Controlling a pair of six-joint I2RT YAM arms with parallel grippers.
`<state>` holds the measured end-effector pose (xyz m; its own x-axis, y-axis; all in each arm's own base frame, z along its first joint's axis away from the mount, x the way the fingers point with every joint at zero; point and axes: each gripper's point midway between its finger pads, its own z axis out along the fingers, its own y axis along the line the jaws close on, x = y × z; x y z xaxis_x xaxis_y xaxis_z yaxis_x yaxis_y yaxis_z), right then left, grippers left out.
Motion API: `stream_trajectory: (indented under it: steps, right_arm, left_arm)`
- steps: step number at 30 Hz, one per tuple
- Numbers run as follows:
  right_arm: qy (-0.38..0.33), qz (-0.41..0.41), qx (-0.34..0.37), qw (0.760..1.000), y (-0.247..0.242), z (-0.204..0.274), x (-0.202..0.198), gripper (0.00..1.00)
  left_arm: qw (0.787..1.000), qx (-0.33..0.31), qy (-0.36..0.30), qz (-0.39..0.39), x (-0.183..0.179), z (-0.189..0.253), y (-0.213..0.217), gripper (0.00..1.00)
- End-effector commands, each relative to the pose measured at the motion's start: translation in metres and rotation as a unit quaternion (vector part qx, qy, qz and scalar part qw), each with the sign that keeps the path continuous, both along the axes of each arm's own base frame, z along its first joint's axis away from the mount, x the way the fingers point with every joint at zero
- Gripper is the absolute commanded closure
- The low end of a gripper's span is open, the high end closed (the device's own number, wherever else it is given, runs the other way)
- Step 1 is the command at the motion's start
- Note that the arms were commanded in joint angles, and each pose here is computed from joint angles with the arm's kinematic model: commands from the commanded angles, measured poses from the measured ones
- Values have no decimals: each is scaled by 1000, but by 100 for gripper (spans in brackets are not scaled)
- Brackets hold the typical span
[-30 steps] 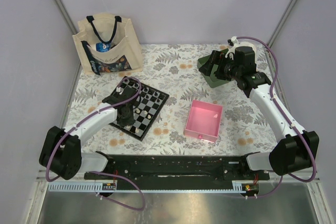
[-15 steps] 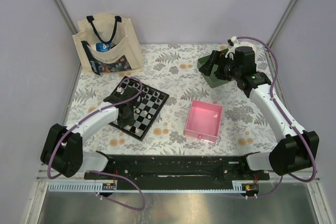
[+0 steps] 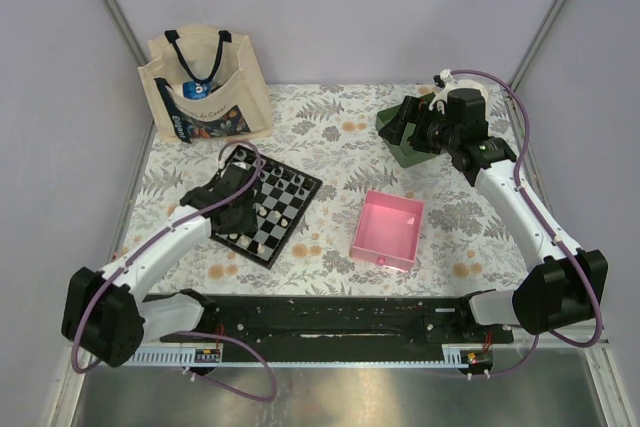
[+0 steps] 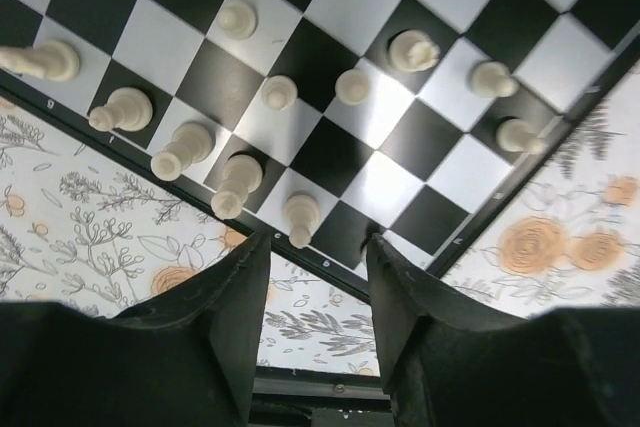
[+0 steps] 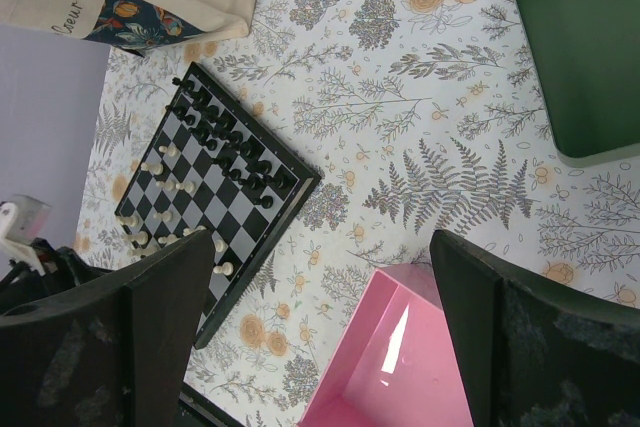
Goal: Set up the chess pieces on the board
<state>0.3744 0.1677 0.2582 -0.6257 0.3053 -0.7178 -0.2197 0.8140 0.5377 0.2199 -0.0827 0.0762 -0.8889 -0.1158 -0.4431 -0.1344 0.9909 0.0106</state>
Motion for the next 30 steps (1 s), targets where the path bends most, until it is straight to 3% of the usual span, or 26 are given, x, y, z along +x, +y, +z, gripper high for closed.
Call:
stream_trajectory:
  steps: [1,6,11,30]
  right_arm:
    - [-23,3,0,1000,1,12,2,1]
    - [-20,4,1,1000,2,10,2,1]
    - [-20,7,5,1000,3,12,2,1]
    - [-19,5,3,1000,2,11,1,1]
  left_arm:
    - [994,-58,-87,-44,17,39,-23,52]
    - [992,-74,-71,-78,8,35,-40,51]
    - [991,-72,-25,-107,-4,10,-56,58]
    - [994,-31,49,-96,-20,-24,-47,65]
